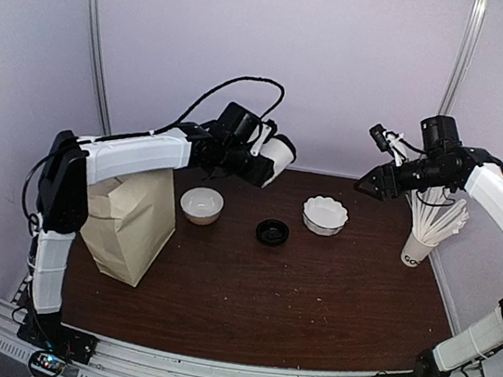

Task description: Pack the takeout coffee

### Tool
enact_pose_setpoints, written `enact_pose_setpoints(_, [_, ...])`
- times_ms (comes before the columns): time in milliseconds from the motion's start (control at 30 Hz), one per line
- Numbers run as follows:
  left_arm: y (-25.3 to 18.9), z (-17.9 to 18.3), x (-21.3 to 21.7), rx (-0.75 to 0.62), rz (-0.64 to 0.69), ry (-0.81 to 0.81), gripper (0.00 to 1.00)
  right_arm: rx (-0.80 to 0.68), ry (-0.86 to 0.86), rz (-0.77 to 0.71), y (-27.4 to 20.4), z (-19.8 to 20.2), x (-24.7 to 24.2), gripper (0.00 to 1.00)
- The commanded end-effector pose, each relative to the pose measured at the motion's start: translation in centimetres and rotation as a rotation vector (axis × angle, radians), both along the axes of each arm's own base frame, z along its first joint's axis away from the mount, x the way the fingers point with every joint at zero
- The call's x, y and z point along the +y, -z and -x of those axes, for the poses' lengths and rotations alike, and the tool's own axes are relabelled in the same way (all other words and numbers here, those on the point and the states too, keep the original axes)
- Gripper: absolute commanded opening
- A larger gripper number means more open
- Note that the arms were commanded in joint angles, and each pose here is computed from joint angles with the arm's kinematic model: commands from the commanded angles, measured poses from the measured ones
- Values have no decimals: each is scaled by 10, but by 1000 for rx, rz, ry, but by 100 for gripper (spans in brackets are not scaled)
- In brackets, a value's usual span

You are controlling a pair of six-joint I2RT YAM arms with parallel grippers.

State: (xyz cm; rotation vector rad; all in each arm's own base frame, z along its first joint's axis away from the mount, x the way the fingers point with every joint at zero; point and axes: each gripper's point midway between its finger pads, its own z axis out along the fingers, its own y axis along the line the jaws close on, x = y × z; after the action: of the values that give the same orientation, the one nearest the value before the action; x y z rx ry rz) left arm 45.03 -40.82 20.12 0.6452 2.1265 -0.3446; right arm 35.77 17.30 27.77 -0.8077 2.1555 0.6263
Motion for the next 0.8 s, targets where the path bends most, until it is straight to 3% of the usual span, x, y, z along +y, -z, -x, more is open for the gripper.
enact_pose_setpoints(0, [-85, 58, -41, -183, 163, 279, 60, -95, -29, -55, -57, 9, -1, 74])
enact_pose_setpoints(167, [-107, 127, -53, -251, 221, 487, 60, -8, -132, -233, -89, 30, 17, 77])
enact_pose_setpoints(367, [-100, 177, -48, -249, 250, 610, 60, 106, -262, -375, -106, 69, 31, 83])
enact_pose_setpoints(567, [-91, 209, -39, -208, 286, 718, 61, 209, -321, -405, -91, 101, 34, 87])
enact_pose_setpoints(767, [-101, 224, -31, -228, 334, 759, 61, 276, -408, -336, -64, 135, 46, 89])
